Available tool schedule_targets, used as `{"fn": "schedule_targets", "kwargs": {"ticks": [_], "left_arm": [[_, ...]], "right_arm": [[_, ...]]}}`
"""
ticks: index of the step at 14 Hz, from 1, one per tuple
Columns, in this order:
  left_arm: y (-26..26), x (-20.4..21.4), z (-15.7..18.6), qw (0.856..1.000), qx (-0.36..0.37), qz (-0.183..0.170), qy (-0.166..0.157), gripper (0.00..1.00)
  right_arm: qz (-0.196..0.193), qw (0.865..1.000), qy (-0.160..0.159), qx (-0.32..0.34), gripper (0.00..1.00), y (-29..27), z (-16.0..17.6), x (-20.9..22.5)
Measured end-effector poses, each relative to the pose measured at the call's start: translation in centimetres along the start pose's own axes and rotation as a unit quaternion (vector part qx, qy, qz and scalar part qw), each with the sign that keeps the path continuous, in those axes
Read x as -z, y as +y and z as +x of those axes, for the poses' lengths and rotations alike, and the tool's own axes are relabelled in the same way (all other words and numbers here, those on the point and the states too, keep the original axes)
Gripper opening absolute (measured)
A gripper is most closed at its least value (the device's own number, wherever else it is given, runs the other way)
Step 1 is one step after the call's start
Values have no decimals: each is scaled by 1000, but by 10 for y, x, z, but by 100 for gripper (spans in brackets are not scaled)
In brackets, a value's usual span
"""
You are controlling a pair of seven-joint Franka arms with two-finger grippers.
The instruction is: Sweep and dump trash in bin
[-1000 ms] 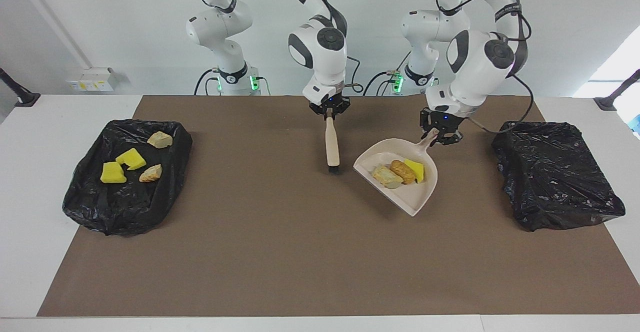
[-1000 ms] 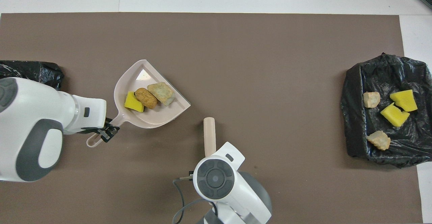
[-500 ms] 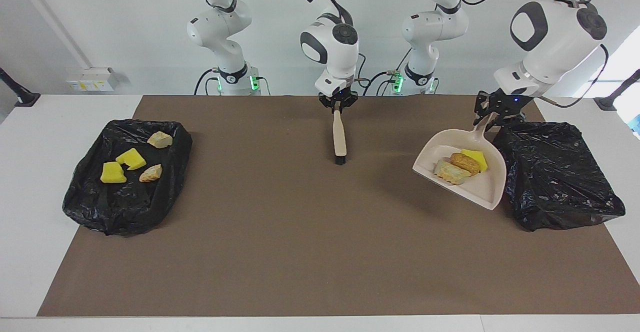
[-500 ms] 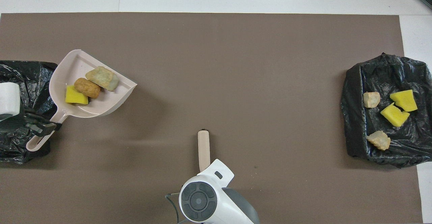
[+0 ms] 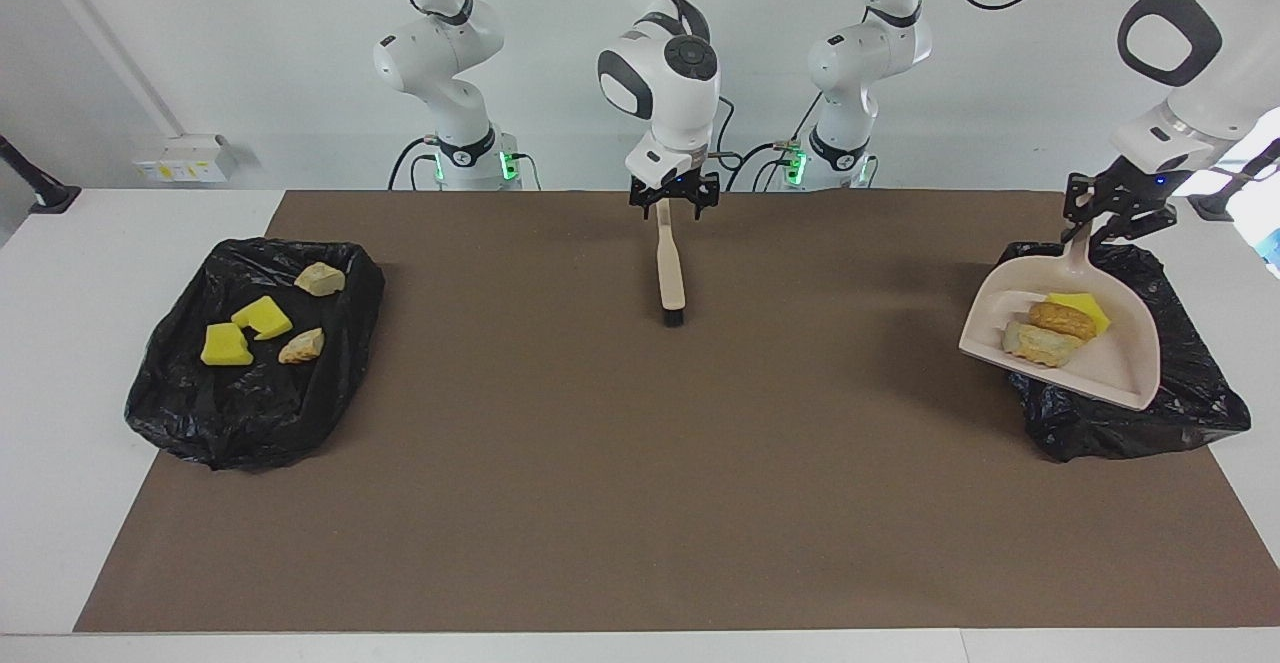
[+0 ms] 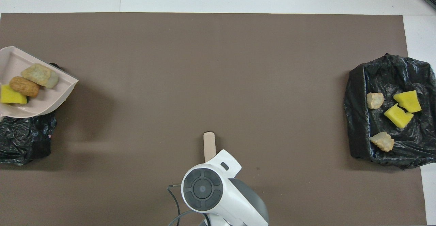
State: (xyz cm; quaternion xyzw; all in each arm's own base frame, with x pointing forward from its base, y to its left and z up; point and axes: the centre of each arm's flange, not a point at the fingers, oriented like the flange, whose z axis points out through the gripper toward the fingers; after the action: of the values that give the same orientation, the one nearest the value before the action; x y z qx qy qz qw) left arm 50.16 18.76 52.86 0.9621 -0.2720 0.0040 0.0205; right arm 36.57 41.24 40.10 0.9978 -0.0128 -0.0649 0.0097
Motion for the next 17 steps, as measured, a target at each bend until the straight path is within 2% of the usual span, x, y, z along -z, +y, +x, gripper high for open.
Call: {"fn": "schedule_targets", "kwargs": {"ticks": [4, 6, 11, 13, 15, 17], "left_arm": [[-71, 3, -56, 996, -66, 33, -41, 31], [-104, 11, -73, 991, -92, 60, -76, 31], [-138, 27, -64, 966, -162, 117, -162, 31], [-140, 30, -54, 949, -190, 143, -206, 31], [-133, 33, -35, 929, -219, 164, -247, 31], [-121, 35, -12, 914, -245, 179, -269, 31]], "right_arm": [[2, 999, 0, 32, 100, 47, 33, 59], [2, 999, -2, 55, 100, 74, 47, 85], [16, 993, 16, 116, 100, 158, 98, 150], [14, 989, 28, 146, 100, 206, 118, 173], [-5, 984, 42, 173, 100, 248, 133, 189], [-19, 981, 55, 188, 100, 287, 145, 201]]}}
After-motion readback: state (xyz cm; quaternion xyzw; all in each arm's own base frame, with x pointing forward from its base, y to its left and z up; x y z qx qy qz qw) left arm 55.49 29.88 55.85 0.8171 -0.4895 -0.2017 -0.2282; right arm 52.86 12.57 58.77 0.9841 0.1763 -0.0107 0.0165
